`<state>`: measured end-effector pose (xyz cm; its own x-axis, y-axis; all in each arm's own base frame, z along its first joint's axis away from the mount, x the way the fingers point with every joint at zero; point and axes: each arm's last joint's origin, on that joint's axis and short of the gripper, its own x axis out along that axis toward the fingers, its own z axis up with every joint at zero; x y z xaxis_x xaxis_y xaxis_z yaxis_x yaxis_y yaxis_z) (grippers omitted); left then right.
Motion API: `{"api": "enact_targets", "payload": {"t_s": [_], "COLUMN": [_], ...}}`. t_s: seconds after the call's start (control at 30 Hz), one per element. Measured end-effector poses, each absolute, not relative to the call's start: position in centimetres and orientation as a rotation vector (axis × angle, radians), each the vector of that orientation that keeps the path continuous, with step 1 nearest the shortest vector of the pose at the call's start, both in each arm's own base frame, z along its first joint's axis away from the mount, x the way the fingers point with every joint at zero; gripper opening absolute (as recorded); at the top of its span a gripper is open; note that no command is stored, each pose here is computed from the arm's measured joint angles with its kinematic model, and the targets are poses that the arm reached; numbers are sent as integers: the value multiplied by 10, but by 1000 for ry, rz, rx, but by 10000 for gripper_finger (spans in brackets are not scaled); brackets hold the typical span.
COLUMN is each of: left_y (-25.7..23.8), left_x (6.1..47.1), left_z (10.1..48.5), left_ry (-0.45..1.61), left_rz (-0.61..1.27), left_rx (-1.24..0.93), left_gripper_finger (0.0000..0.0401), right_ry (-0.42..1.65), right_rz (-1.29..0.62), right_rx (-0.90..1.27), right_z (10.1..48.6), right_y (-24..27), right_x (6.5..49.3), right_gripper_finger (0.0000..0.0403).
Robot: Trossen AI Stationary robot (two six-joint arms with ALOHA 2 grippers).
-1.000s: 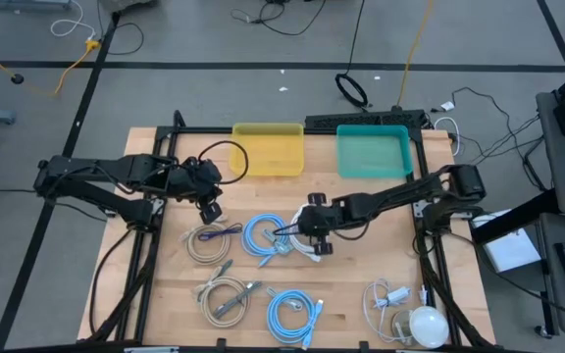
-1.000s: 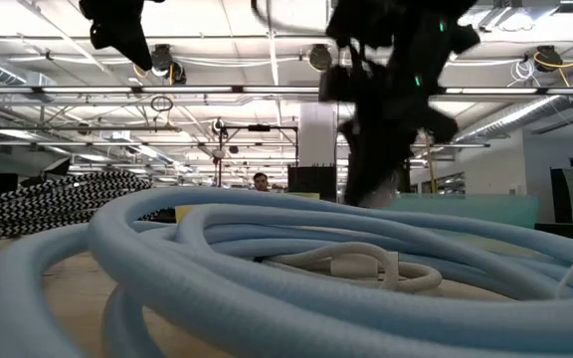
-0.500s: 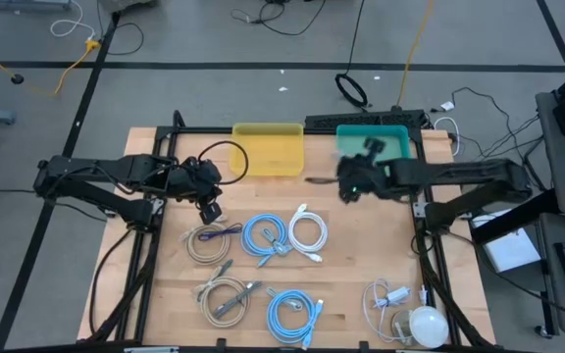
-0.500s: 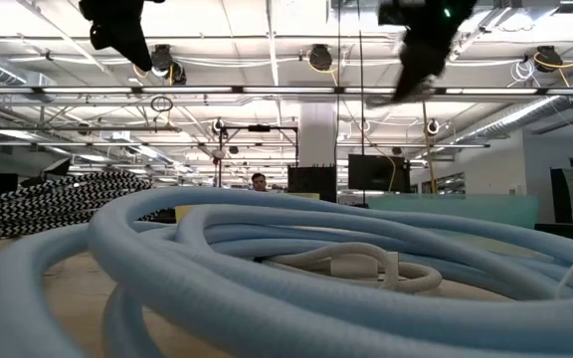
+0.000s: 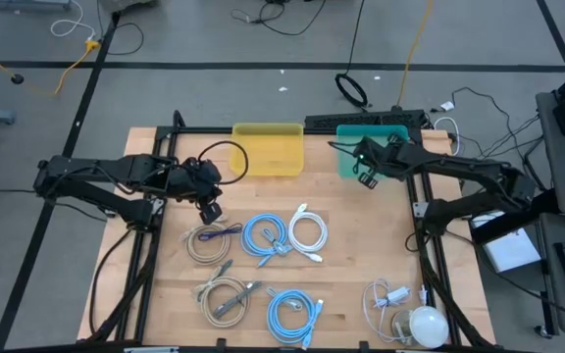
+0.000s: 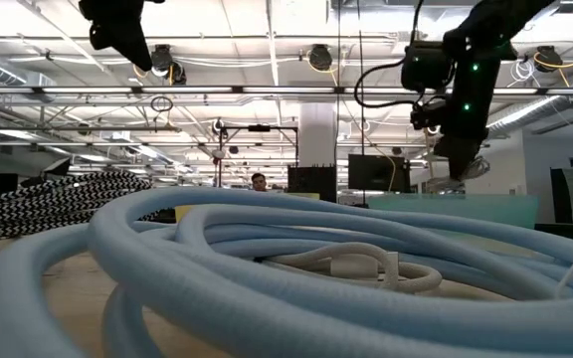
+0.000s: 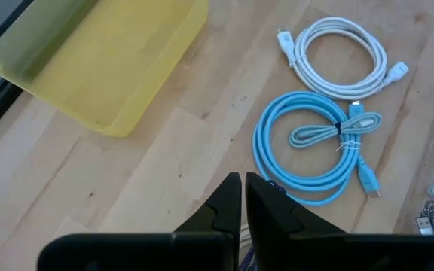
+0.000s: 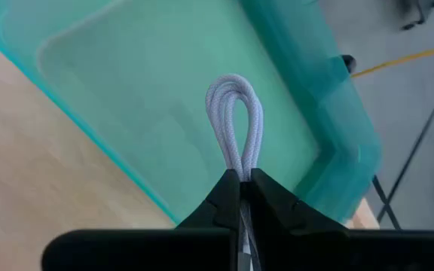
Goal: Pick & Place USB Port
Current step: Put the top gray charger cable into the green bin
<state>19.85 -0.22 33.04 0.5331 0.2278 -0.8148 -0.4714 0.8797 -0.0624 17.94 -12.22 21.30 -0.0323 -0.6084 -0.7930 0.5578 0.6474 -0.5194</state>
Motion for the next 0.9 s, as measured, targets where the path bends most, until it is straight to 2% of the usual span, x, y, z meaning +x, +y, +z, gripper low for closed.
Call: {"api": "enact_targets", "payload": {"t_s": [0.2, 0.37, 0.5, 0.73, 0.9], "left_y": [-6, -6, -6, -6, -6], "left_x": [198, 198, 198, 198, 198], "left_z": [330, 330, 330, 330, 330], "left_ry": [924, 921, 919, 919, 918], "left_rz": [406, 414, 420, 420, 423], "left_rx": [-301, -297, -293, -293, -298], "left_gripper_finger": [24, 24, 24, 24, 24], "right_ry": [1366, 1383, 1394, 1397, 1365], "right_rz": [-839, -614, -519, -546, -567], "right_rx": [-169, -262, -334, -402, -337], "right_z": [213, 212, 212, 214, 214], "right_y": [-126, -125, -125, -128, -127], "right_x": [178, 183, 184, 186, 186], "right_gripper_finger": [5, 5, 5, 6, 53]}}
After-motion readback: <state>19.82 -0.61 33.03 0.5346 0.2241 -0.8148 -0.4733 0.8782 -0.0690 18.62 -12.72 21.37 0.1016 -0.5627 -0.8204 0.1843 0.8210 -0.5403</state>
